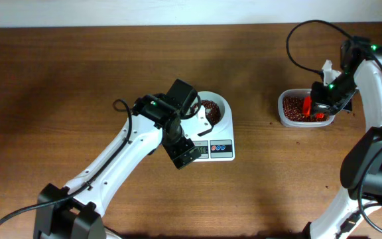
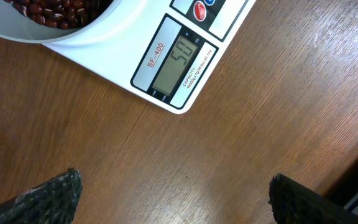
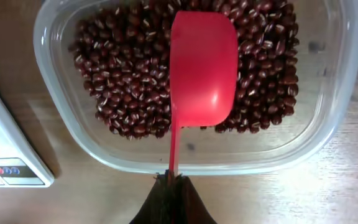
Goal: Scoop item into bowl and weigh 50g on scale
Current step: 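Move the empty scoop back to the bean tub with the right gripper, then lay the red scoop down in the tub and open the right gripper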
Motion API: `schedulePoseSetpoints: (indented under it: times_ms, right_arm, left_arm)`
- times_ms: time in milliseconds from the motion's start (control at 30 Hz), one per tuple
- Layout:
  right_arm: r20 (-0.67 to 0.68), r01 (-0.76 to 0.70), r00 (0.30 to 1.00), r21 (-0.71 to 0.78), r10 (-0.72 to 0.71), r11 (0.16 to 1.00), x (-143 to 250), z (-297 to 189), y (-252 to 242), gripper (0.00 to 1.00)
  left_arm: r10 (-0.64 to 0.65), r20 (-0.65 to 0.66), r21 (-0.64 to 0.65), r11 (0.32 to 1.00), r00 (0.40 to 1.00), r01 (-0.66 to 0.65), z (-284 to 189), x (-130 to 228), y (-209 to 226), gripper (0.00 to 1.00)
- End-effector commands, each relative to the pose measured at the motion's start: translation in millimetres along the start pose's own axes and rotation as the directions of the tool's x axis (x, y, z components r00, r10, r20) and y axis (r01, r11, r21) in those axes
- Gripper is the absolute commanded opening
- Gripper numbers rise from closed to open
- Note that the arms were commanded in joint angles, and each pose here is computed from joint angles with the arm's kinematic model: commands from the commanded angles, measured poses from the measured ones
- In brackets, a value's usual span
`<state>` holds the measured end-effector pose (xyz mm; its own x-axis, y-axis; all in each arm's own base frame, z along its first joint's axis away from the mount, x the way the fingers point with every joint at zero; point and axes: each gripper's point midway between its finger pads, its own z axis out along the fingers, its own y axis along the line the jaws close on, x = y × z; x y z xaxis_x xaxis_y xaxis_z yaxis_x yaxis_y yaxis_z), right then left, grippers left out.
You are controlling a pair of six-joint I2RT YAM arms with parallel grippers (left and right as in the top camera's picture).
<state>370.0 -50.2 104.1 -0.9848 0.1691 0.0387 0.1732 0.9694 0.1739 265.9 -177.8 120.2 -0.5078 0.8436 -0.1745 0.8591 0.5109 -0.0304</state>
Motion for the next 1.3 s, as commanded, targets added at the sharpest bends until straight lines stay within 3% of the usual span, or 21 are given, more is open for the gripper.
schedulePoseSetpoints:
  times_ms: [0,133,300,333,433,500,600,800,833,867,933,967,1133,1267]
  right_arm:
    - [0.009,0.007,1.0,0.011,-0.007,1.0,2,1,0,0.04]
    - [0.008,0.005,1.0,0.1,-0.006,0.995,2,8,-17,0.04]
    - [0.083,0.011,0.996,0.107,-0.019,0.994,-17,8,-18,0.07]
    - [0.089,0.011,0.996,0.107,-0.021,0.994,-19,8,-18,0.22]
    - [0.068,0.01,0.998,0.106,-0.017,0.994,-13,8,-18,0.34]
    - [0.059,0.009,0.998,0.1,-0.015,0.995,-11,8,-17,0.36]
    - [0.075,0.019,0.997,-0.018,-0.018,1.0,-14,4,5,0.5]
    - [0.088,0.026,0.996,-0.036,-0.023,0.999,-14,-35,15,0.51]
    - [0.082,0.025,0.996,-0.037,-0.022,0.999,-11,-44,16,0.51]
    - [0.066,0.023,0.998,-0.055,-0.019,0.998,-6,-48,20,0.45]
    - [-0.016,0.006,1.0,-0.12,-0.008,0.993,13,-44,32,0.1]
    - [-0.074,-0.001,0.997,-0.121,-0.008,0.993,26,-34,34,0.04]
    - [-0.198,0.027,0.979,-0.087,-0.044,0.996,53,12,42,0.04]
    - [-0.142,-0.129,0.974,0.279,0.174,0.952,49,7,-31,0.04]
  left_arm:
    - [0.001,-0.014,0.003,1.0,1.0,-0.001,3,3,2,0.99]
    - [0.001,-0.014,0.003,1.0,1.0,-0.001,3,3,2,0.99]
    - [0.001,-0.014,0.003,1.0,1.0,-0.001,3,3,2,0.99]
    - [0.001,-0.014,0.003,1.0,1.0,-0.001,3,3,2,0.99]
    - [0.001,-0.014,0.003,1.0,1.0,-0.001,3,3,2,0.99]
    - [0.001,-0.014,0.003,1.0,1.0,-0.001,3,3,2,0.99]
    - [0.001,-0.014,0.003,1.0,1.0,-0.001,3,3,2,0.99]
    - [0.001,-0.014,0.003,1.0,1.0,-0.001,3,3,2,0.99]
    - [0.001,-0.014,0.003,1.0,1.0,-0.001,3,3,2,0.99]
    - [0.001,-0.014,0.003,1.0,1.0,-0.001,3,3,2,0.99]
    - [0.001,-0.014,0.003,1.0,1.0,-0.001,3,3,2,0.99]
    - [0.001,-0.014,0.003,1.0,1.0,-0.001,3,3,2,0.99]
    - [0.001,-0.014,0.003,1.0,1.0,-0.001,3,3,2,0.99]
    - [0.001,-0.014,0.003,1.0,1.0,-0.001,3,3,2,0.99]
